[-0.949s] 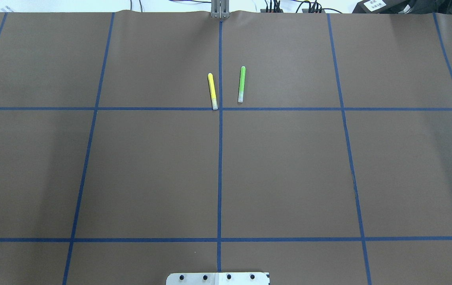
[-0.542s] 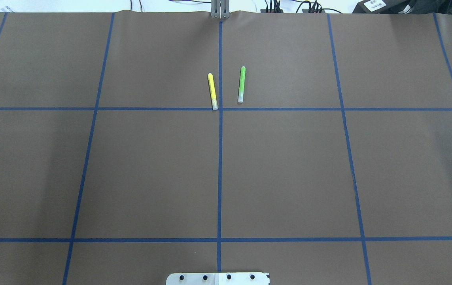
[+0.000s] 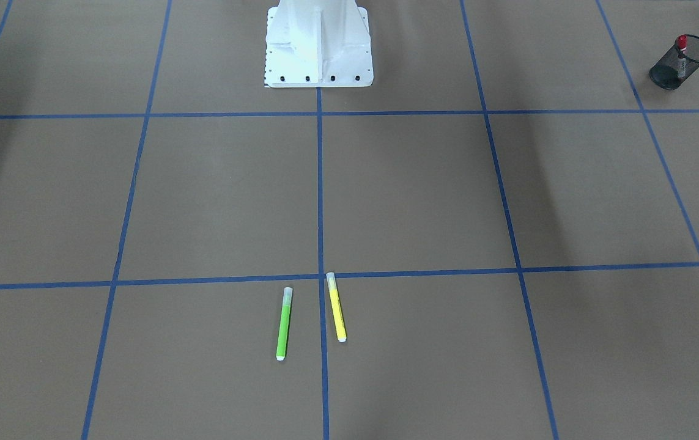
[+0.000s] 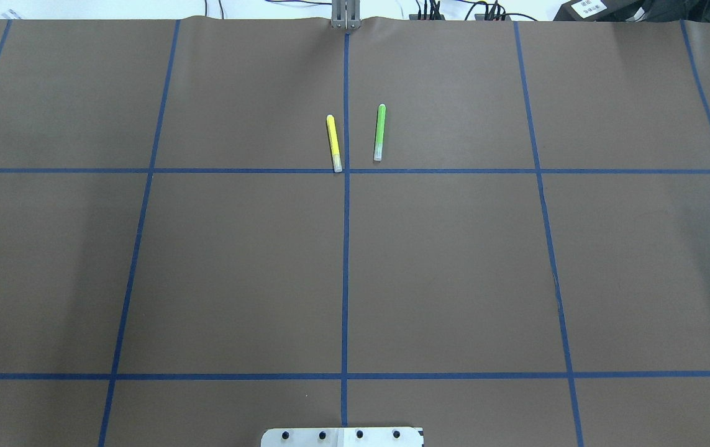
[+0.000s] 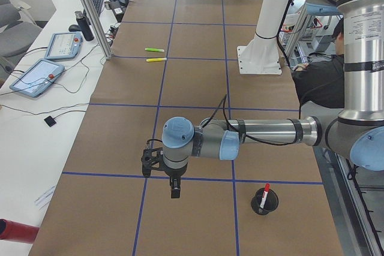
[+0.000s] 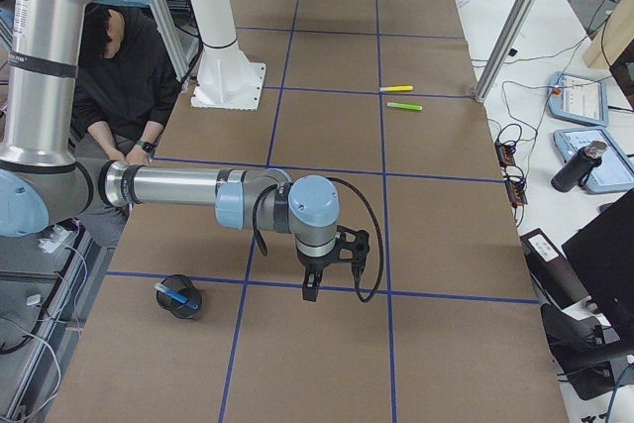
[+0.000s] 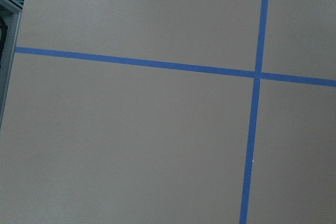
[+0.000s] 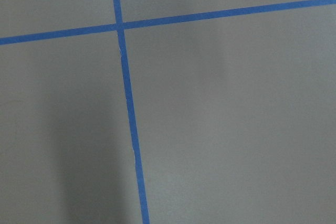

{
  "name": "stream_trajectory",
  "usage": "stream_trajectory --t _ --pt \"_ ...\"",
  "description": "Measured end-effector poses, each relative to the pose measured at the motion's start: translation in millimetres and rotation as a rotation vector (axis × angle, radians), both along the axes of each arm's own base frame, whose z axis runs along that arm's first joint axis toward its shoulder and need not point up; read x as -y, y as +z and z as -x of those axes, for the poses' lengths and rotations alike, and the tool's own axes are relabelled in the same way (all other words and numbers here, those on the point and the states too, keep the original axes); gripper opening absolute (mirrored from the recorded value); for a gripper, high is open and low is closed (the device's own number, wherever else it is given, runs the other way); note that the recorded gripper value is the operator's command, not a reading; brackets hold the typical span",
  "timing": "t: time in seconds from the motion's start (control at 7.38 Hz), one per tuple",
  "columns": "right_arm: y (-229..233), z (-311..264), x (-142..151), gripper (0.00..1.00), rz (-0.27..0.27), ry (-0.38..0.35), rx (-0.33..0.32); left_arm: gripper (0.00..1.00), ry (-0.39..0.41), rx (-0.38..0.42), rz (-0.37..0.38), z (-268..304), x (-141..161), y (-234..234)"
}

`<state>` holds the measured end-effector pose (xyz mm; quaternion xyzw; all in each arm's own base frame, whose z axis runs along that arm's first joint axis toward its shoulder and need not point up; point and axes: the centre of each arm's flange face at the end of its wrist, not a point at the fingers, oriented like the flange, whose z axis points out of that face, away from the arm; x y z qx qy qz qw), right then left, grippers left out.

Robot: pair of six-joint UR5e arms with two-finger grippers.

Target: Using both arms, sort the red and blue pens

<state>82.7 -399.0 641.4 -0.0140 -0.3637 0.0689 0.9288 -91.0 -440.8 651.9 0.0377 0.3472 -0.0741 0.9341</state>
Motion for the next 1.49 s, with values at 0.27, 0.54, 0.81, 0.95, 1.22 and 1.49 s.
stream_trajectory --t 0.27,0.54,0.81,0.95,1.22,1.49 --pt "-8.7 11.9 8.8 1.0 0.006 -0.002 0.009 1.0 0.008 -0.006 -0.013 -21.8 6.2 -25.9" --pt "-8.4 13.8 7.8 1.0 0.014 -0.001 0.017 1.0 -0.002 -0.013 0.01 -30.4 2.6 -28.6" --pt "-6.6 14.5 6.4 1.0 0.022 -0.001 0.024 1.0 -0.004 -0.017 0.024 -31.1 -5.0 -22.3" --pt "-6.0 15.5 5.5 1.0 0.027 0.0 0.04 1.0 -0.003 -0.018 0.026 -31.2 -6.0 -20.6" --pt "-6.3 17.2 4.3 1.0 0.035 0.001 0.07 1.0 -0.001 -0.018 0.028 -31.3 -6.6 -18.6" --pt "-6.3 17.8 3.9 1.0 0.042 0.002 0.076 1.0 0.0 -0.017 0.031 -31.3 -6.9 -16.1"
